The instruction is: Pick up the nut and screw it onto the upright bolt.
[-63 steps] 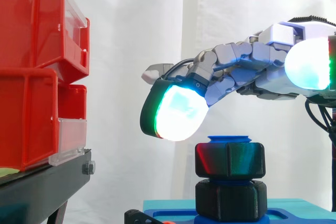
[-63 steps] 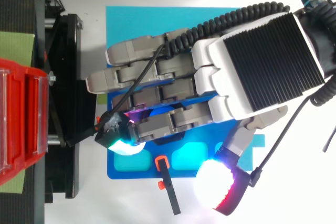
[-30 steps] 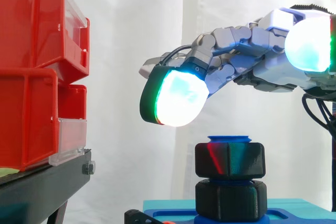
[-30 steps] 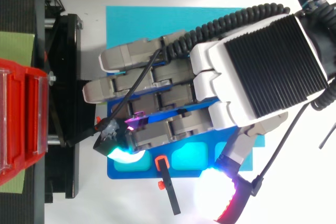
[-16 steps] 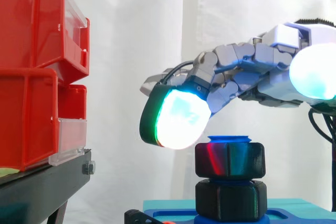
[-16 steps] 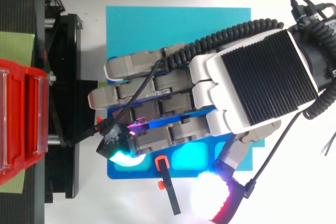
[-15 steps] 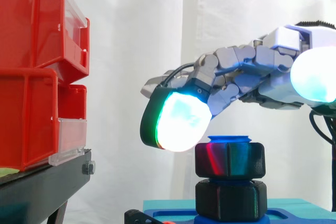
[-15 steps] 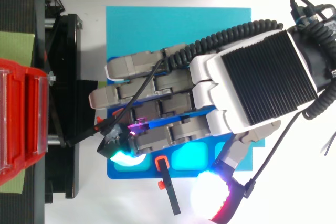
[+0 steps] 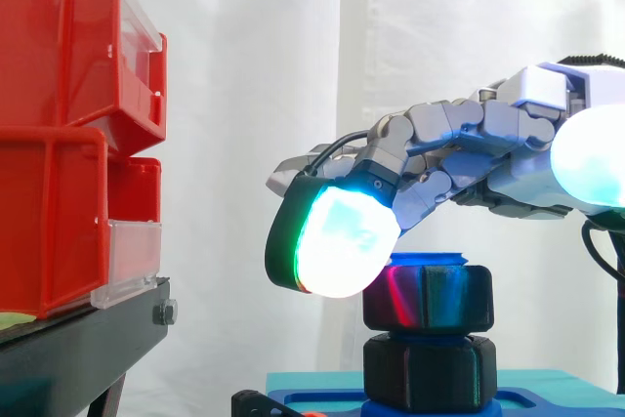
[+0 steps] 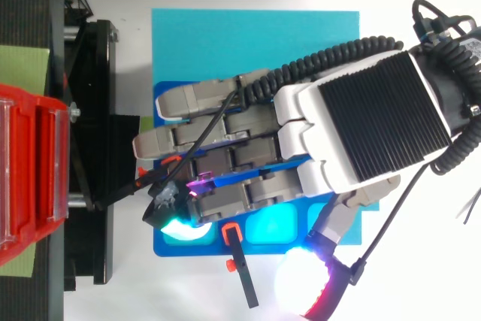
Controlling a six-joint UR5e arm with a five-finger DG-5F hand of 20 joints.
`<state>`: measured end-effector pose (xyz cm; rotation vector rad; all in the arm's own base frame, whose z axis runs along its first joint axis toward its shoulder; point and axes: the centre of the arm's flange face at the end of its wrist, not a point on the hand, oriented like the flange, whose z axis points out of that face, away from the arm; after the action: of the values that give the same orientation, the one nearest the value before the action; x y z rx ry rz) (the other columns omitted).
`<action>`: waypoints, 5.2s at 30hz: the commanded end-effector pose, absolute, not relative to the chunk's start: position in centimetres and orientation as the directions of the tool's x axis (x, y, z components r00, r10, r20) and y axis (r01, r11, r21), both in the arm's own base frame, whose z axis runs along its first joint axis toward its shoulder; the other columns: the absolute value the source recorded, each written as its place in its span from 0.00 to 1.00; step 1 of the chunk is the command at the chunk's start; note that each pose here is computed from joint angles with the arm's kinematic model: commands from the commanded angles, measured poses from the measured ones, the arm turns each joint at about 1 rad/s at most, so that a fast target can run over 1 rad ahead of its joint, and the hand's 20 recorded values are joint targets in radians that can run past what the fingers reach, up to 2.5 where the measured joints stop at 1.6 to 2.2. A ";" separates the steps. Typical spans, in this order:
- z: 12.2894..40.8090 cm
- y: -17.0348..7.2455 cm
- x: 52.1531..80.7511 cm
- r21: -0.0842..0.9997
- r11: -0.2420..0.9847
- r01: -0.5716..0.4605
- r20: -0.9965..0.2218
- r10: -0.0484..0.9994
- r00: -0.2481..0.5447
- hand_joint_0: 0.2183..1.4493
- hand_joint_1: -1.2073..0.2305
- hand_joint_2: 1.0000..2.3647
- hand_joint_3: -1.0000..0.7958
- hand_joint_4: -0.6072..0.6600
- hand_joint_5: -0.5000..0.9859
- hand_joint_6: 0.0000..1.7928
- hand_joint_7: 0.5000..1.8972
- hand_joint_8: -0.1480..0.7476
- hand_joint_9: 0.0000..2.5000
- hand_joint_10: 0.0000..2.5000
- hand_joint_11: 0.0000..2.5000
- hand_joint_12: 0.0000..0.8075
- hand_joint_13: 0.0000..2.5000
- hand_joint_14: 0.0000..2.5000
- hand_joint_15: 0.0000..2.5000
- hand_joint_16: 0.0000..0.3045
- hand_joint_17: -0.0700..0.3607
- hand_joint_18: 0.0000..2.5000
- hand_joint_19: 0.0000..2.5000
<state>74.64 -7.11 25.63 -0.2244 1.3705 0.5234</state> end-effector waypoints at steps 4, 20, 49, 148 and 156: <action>25.7 -7.7 74.6 0.145 0.867 -0.476 -0.969 0.223 0.111 0.22 0.79 0.00 0.28 0.61 0.32 0.28 0.22 0.33 0.28 0.00 0.00 0.30 0.10 0.00 0.00 0.10 0.32 0.00 0.00; 26.6 -9.7 74.7 0.145 0.846 -0.513 -0.953 0.259 0.156 0.22 0.76 0.00 0.28 0.62 0.32 0.28 0.23 0.33 0.28 0.00 0.00 0.29 0.12 0.00 0.00 0.09 0.31 0.00 0.00; 35.3 -10.0 77.2 0.216 0.846 -0.488 -0.945 0.307 0.114 0.18 0.74 0.00 0.28 0.60 0.23 0.28 0.08 0.38 0.13 0.00 0.00 0.39 0.01 0.00 0.00 0.14 0.38 0.00 0.00; 25.6 -13.7 74.3 0.256 0.865 -0.431 -0.934 0.336 0.119 0.24 0.73 0.00 0.28 0.53 0.39 0.28 0.53 0.32 0.46 0.00 0.00 0.18 0.22 0.00 0.00 0.04 0.23 0.10 0.00; 25.7 -14.0 74.1 0.256 0.866 -0.430 -0.935 0.335 0.118 0.24 0.70 0.00 0.28 0.52 0.40 0.28 0.57 0.29 0.56 0.00 0.00 0.13 0.29 0.00 0.00 0.03 0.21 0.18 0.00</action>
<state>74.21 -13.84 25.64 -0.0849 1.3402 0.5605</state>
